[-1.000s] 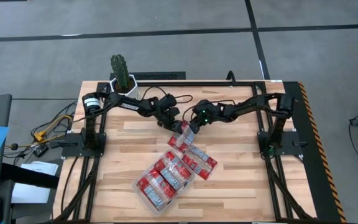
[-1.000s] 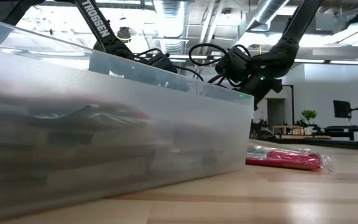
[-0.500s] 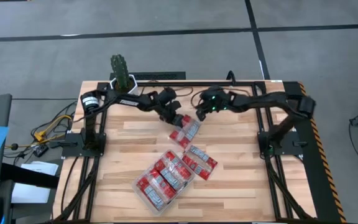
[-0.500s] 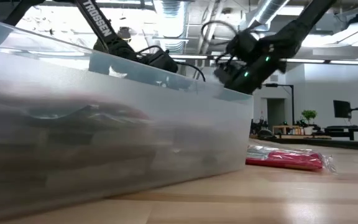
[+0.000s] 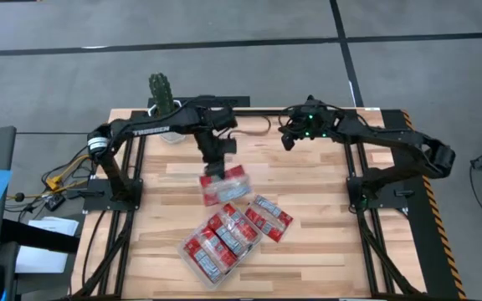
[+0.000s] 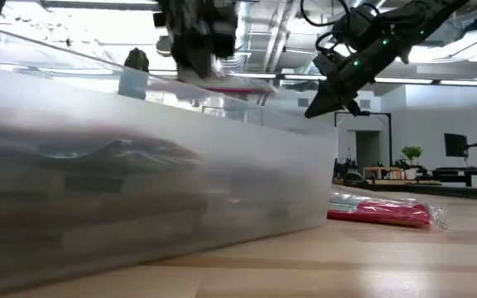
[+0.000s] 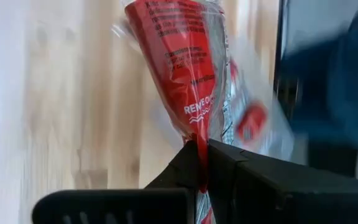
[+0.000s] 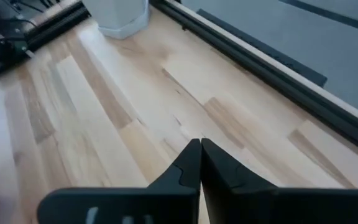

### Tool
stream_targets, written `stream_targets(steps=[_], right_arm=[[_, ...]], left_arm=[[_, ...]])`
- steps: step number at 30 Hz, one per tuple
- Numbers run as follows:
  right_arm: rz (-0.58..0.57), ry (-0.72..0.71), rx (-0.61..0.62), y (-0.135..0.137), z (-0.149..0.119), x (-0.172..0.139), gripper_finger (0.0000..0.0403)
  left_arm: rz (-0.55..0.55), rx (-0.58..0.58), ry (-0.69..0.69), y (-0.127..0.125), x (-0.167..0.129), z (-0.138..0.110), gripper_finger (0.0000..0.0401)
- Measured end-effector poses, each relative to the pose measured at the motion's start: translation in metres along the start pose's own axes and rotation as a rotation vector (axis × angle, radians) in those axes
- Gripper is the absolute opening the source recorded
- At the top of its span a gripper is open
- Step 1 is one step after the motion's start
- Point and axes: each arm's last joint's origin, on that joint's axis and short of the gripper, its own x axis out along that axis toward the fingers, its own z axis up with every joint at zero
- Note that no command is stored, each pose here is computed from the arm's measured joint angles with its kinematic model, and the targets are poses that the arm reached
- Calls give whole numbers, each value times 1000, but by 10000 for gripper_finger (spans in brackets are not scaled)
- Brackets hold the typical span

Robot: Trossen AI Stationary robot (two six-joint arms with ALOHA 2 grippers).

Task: Sort popcorn bags into baskets
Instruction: Put the red popcorn bag into the transparent bin

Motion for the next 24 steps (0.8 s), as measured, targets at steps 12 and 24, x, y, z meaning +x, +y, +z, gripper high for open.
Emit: stream_targets(steps=[12, 24], right_arm=[[1, 76, 0, 1, -10, 12, 30], [12, 107, -15, 5, -14, 16, 24]], left_arm=[[3, 647, 268, -112, 52, -24, 0], [-34, 862, 370, -162, 109, -49, 0]])
